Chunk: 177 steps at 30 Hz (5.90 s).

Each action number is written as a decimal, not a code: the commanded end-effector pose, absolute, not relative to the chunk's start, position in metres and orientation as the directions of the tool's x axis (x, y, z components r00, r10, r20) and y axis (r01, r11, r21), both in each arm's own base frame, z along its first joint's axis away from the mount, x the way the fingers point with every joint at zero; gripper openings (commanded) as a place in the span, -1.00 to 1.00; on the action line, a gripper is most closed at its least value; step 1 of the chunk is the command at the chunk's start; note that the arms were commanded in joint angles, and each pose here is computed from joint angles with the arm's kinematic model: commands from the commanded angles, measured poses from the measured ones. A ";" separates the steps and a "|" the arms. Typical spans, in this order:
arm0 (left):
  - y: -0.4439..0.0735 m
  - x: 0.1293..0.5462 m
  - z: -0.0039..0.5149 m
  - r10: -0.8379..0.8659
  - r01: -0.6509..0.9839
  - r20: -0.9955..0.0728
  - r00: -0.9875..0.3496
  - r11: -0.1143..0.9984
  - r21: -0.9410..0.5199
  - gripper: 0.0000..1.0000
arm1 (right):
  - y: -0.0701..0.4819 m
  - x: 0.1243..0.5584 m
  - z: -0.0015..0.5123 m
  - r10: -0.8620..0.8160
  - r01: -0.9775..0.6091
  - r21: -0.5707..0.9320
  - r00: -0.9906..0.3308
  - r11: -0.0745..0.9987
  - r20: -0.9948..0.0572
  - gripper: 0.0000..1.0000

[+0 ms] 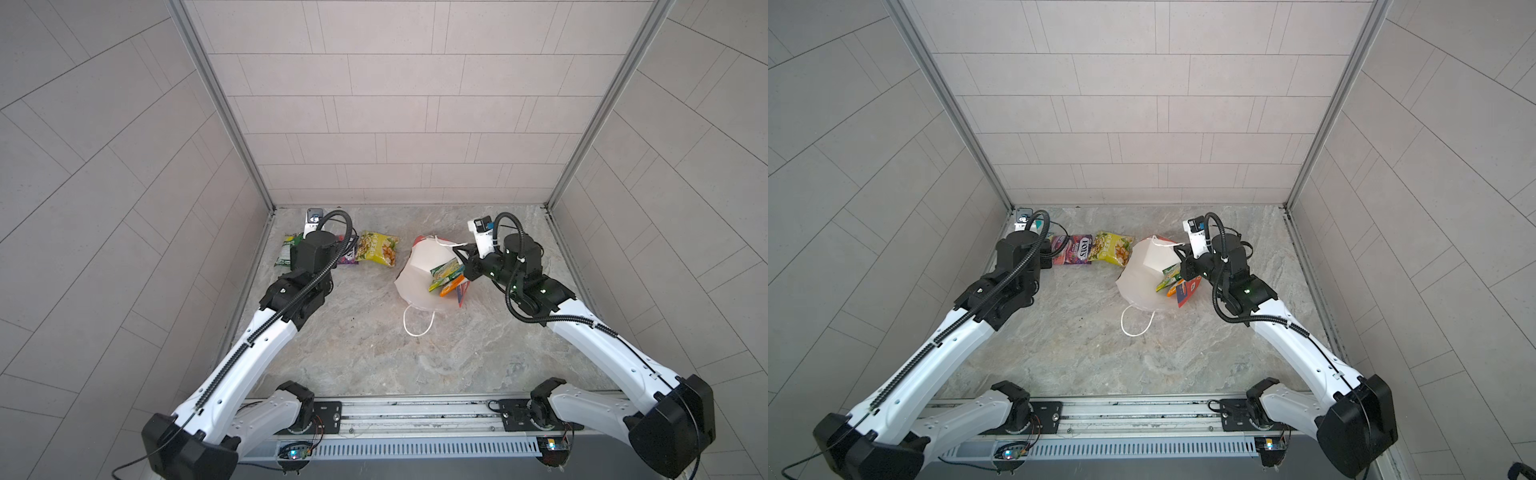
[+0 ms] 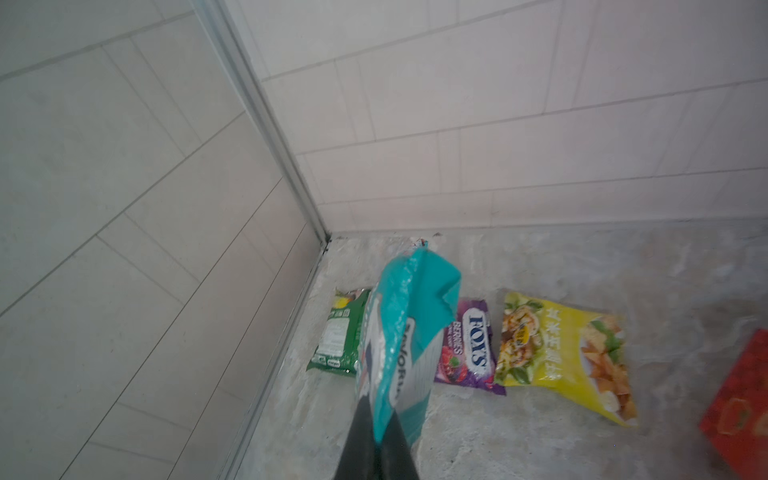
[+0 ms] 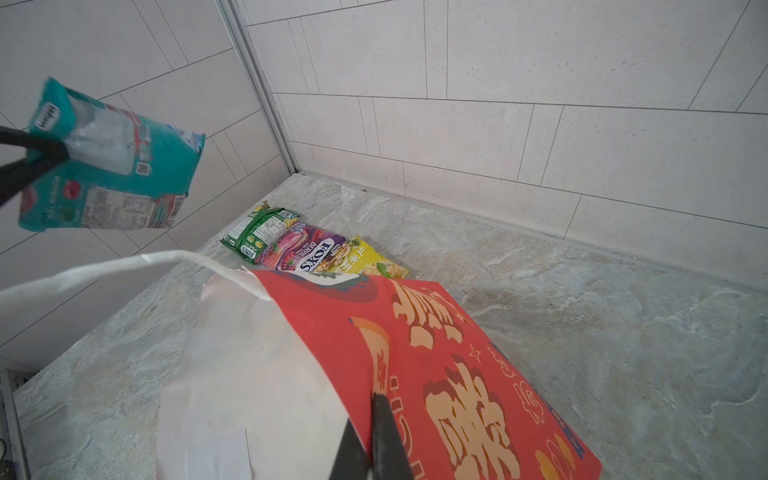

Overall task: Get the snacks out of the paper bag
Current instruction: 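Lower the teal packet beside the green packet and open the left gripper, then move the left gripper back over the bag opening, then push the left gripper down into the bag toward the green-yellow packet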

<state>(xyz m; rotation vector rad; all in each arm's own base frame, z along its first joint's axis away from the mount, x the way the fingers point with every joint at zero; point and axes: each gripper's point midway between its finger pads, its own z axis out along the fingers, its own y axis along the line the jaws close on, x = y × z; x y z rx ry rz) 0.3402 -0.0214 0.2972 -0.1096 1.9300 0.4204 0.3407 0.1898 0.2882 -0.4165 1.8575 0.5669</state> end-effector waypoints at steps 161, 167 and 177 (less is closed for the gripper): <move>-0.353 0.306 0.141 0.438 0.754 -0.869 -0.231 0.645 0.125 0.10 | 0.224 0.303 0.290 -0.154 -0.636 0.094 -0.324 0.766 -0.933 -1.00; -0.358 0.313 0.135 0.454 0.752 -0.864 -0.219 0.643 0.147 0.15 | 0.225 0.303 0.291 -0.142 -0.639 0.103 -0.321 0.762 -0.936 -1.00; -0.369 0.317 0.119 0.464 0.767 -0.855 -0.231 0.628 0.133 0.14 | 0.225 0.303 0.289 -0.139 -0.638 0.105 -0.321 0.763 -0.937 -1.00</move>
